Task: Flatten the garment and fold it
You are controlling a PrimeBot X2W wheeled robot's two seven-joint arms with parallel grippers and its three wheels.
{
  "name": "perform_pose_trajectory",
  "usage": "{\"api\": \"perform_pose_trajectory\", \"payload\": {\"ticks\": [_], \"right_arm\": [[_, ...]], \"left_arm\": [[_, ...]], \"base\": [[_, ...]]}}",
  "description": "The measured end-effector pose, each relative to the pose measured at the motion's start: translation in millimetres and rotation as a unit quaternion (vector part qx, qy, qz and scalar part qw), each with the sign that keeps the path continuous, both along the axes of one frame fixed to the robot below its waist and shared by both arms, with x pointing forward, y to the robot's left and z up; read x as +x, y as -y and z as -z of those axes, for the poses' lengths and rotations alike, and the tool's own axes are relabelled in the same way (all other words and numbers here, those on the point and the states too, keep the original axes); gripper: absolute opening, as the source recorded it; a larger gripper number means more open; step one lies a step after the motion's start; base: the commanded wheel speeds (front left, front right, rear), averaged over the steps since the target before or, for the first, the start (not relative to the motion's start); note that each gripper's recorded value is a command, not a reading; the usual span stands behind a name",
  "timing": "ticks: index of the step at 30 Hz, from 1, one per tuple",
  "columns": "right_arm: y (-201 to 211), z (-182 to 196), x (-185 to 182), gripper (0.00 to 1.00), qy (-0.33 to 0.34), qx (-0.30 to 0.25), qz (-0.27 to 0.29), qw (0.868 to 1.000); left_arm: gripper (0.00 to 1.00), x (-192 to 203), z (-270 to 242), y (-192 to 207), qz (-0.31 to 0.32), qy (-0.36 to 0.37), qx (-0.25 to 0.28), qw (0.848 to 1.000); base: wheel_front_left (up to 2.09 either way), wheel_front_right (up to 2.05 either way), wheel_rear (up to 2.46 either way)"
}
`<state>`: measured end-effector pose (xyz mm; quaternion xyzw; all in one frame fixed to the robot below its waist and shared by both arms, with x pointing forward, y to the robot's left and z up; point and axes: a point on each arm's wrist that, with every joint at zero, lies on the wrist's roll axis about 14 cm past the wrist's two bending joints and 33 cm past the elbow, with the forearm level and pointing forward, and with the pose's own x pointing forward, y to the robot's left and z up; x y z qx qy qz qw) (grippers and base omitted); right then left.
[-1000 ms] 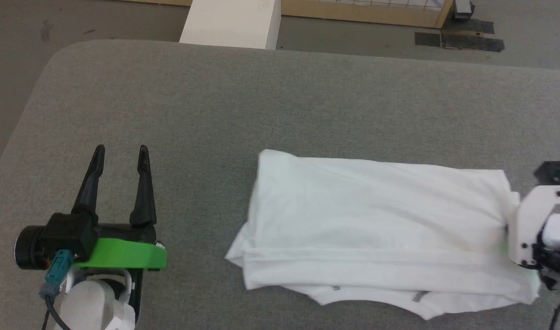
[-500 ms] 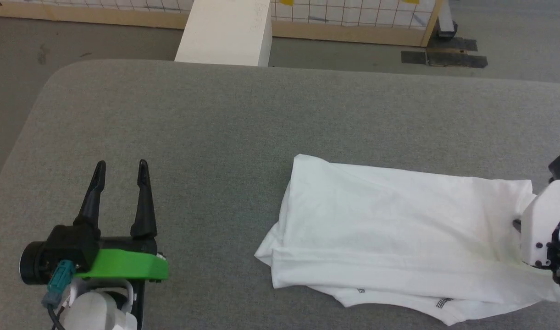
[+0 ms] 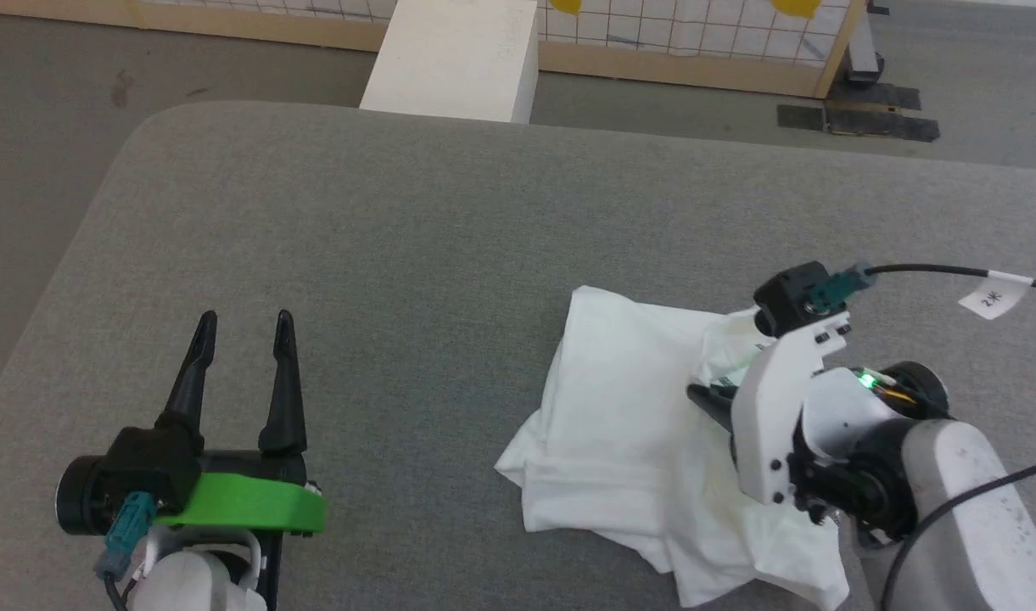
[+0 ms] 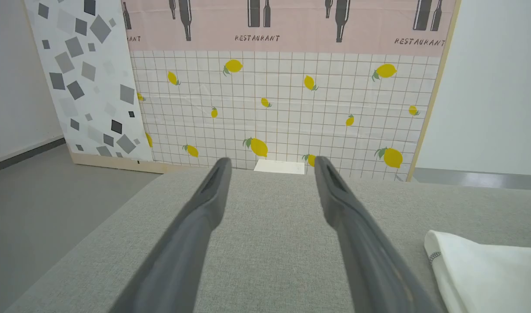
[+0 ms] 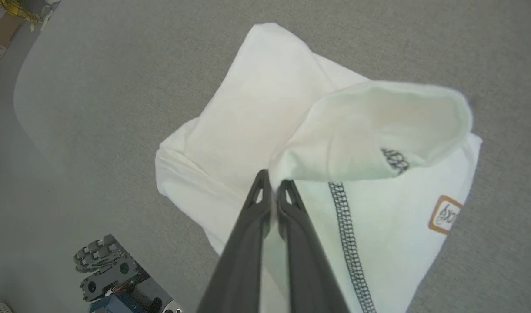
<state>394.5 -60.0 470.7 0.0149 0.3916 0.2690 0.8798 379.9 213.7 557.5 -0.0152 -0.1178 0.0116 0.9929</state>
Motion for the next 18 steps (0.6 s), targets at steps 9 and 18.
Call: {"api": "perform_pose_trajectory", "payload": {"ticks": [9, 18], "right_arm": [[-59, 14, 26, 0.0, 0.004, 0.038, -0.034, 0.999], [-87, 38, 47, 0.0, -0.005, 0.042, -0.052, 0.998]], "left_arm": [[1.0, -12, 11, -16, -0.024, -0.018, 0.0, 1.0], [1.0, -13, 21, -27, -0.042, -0.035, -0.001, 0.999]], "base": [[0.0, 0.0, 0.0], [0.0, 0.0, 0.0]]}}
